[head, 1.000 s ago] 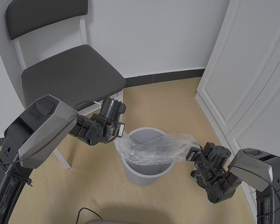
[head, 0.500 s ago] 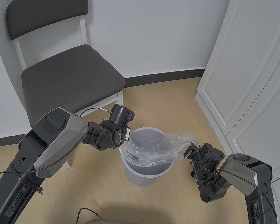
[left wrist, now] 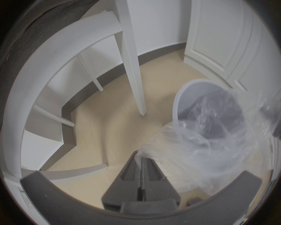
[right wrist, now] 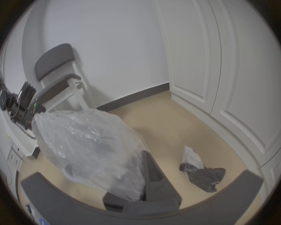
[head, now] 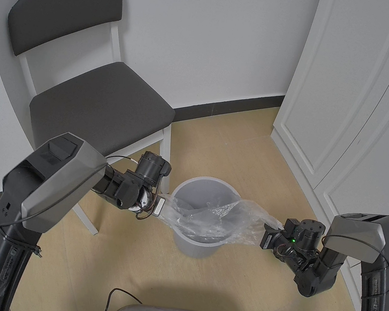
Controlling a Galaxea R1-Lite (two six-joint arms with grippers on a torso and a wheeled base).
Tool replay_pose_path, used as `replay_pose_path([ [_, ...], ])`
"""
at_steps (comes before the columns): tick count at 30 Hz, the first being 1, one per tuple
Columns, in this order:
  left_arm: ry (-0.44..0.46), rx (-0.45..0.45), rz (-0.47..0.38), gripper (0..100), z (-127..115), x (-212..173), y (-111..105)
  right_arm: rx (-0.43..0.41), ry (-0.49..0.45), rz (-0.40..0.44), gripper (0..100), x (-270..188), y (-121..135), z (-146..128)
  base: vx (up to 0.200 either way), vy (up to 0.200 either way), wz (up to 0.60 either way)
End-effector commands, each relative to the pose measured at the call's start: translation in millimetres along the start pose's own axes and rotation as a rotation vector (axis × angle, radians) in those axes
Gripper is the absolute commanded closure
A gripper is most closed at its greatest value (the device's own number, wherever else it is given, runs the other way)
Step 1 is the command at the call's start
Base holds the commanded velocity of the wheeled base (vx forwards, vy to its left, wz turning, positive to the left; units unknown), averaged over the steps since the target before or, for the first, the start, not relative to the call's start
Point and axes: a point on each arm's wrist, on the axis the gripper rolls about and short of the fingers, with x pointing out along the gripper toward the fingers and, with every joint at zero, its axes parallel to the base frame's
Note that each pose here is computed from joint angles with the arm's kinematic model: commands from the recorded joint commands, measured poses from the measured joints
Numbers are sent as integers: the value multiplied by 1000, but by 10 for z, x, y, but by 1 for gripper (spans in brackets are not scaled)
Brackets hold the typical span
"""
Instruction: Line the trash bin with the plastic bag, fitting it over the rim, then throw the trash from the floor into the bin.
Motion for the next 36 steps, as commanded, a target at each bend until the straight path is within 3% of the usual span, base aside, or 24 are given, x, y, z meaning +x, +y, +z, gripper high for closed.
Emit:
replay_pose_path([
  [1,27,69,-29,100,15,-302,190,-76,82,54,100,-400,-18,215,0,0,0],
  [10,56,118,-25,100,-56,-309,239,-169,141,35,100,-528,-132,134,0,0,0],
  [17,82,158,-50,100,-124,-286,265,-255,245,51,100,-638,-297,-1,0,0,0],
  [24,100,179,-62,100,-178,-239,287,-259,277,53,100,-632,-309,-62,0,0,0],
  [28,140,198,-73,100,-321,-85,211,-276,326,82,100,-601,-244,-243,0,0,0],
  [36,170,215,-79,100,-444,53,111,-277,330,85,100,-590,-237,-261,0,0,0],
])
